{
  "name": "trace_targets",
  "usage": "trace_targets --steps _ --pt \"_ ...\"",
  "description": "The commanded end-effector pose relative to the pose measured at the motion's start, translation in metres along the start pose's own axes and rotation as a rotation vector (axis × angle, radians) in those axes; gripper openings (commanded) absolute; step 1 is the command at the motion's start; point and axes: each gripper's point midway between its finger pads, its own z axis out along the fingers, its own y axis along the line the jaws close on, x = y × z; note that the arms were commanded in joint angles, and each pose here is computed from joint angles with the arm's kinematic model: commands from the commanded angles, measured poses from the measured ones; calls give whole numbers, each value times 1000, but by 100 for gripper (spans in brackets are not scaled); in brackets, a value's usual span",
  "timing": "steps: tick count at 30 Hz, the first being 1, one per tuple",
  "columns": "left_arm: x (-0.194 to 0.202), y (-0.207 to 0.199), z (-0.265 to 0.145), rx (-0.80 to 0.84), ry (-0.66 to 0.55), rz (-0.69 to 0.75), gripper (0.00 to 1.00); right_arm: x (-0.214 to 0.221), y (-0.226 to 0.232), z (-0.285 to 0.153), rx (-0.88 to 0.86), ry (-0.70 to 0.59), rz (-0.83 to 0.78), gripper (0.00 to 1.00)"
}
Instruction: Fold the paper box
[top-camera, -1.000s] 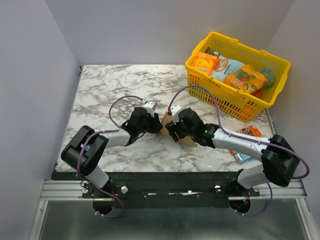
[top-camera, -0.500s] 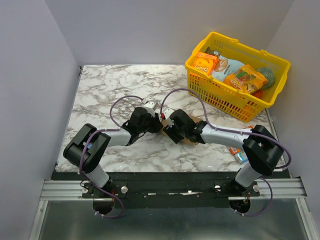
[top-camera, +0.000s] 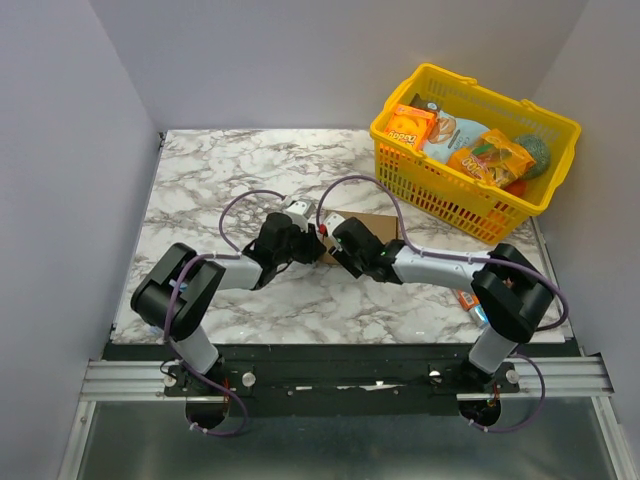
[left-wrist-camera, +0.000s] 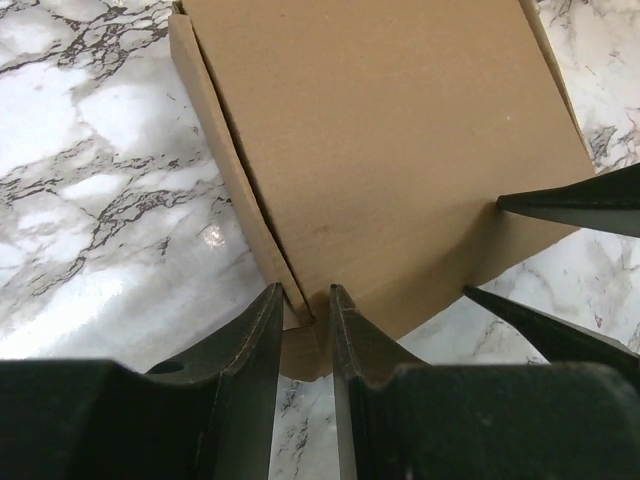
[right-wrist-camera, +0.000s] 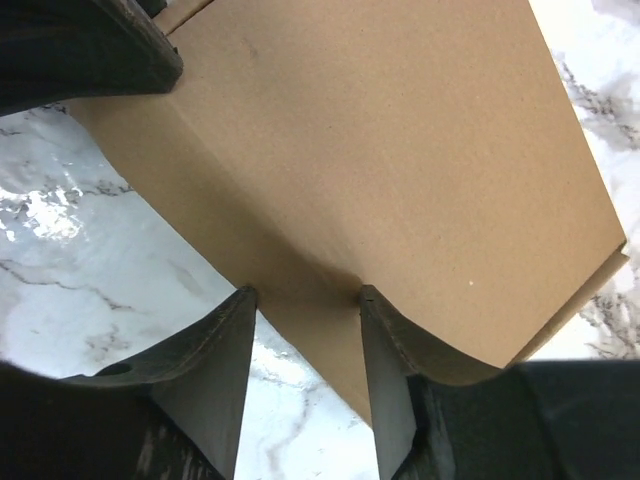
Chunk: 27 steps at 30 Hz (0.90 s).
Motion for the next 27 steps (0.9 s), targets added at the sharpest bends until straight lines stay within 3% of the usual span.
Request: trace_targets --steps 1,7,12,16,20,27 --pt "15 -3 3 48 54 -7 32 9 -8 9 54 57 -51 51" --pt "0 -2 3 70 18 -65 32 -7 -9 -2 41 9 9 54" --pt "-31 -4 -7 84 -48 -117 36 -35 -11 -35 -11 -60 105 78" --pt "-50 -7 -15 94 -93 -159 44 -61 -13 -58 -69 -128 118 84" --pt "-70 -14 -22 108 -129 -175 59 -81 -10 -70 -138 -185 69 87" --pt "-74 -5 -23 61 -116 -198 65 -56 9 -38 -195 -136 -119 87"
